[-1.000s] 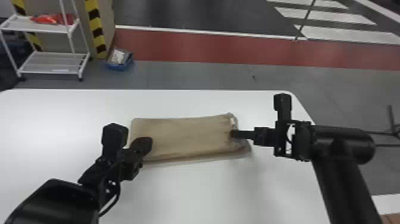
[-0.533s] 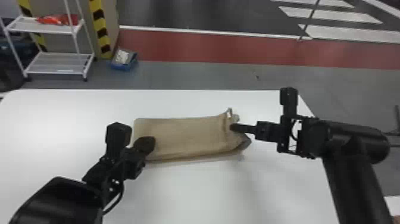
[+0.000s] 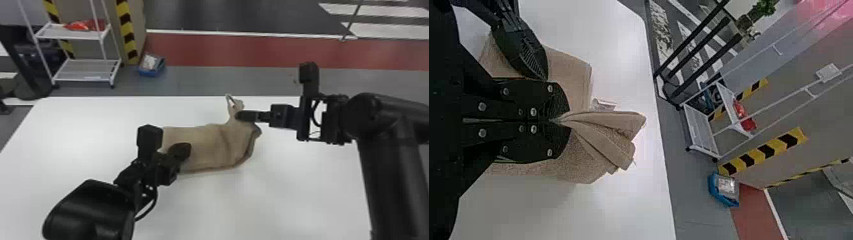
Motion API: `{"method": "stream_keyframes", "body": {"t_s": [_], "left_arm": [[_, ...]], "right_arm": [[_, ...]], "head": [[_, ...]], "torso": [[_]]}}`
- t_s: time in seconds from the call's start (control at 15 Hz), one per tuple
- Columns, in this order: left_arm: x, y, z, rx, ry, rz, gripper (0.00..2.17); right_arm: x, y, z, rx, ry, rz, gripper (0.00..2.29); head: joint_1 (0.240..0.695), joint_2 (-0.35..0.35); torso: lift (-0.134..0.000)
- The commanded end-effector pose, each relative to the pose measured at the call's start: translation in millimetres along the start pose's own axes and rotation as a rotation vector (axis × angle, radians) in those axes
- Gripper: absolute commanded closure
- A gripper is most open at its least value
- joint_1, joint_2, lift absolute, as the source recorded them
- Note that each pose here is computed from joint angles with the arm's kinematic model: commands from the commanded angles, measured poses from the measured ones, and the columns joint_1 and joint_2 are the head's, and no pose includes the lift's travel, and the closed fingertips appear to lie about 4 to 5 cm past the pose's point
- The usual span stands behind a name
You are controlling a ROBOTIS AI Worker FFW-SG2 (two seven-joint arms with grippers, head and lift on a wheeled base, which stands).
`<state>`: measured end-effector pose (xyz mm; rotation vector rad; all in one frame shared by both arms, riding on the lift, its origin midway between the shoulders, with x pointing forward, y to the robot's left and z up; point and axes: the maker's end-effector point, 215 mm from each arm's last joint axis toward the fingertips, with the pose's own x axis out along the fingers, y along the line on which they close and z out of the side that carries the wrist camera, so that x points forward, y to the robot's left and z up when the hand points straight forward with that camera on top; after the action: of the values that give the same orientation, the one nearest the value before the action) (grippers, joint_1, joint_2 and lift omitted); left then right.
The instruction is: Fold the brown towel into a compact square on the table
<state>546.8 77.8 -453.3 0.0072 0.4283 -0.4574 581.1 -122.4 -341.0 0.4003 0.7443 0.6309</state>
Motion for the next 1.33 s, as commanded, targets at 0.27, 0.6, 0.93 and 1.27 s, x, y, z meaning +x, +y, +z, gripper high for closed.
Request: {"method": "stream_keyframes", "body": {"t_s": [0.27,0.6,0.93,1.27], "left_arm": [[-30,33,22,-0.037,-0.006,0.001,1.79],[-31,59,-9,-0.023,0.057,0.030,1.79],[-24,48,-28,0.018,0.090,0.012,1.79],[-18,25,-25,0.018,0.068,-0.035,1.79]], "right_arm": [[-2,-2,24,0.016,-0.003,-0.022,1.30],[4,2,31,0.011,0.002,-0.018,1.30],[24,30,25,-0.006,0.031,0.019,1.30],[62,60,-21,-0.062,0.126,0.024,1.29]], "head": [[0.695,-0.027],[0.695,0.000],[0.695,0.023],[0.695,0.058]], "torso": [[-0.115],[-0.115],[-0.115],[-0.115]]}}
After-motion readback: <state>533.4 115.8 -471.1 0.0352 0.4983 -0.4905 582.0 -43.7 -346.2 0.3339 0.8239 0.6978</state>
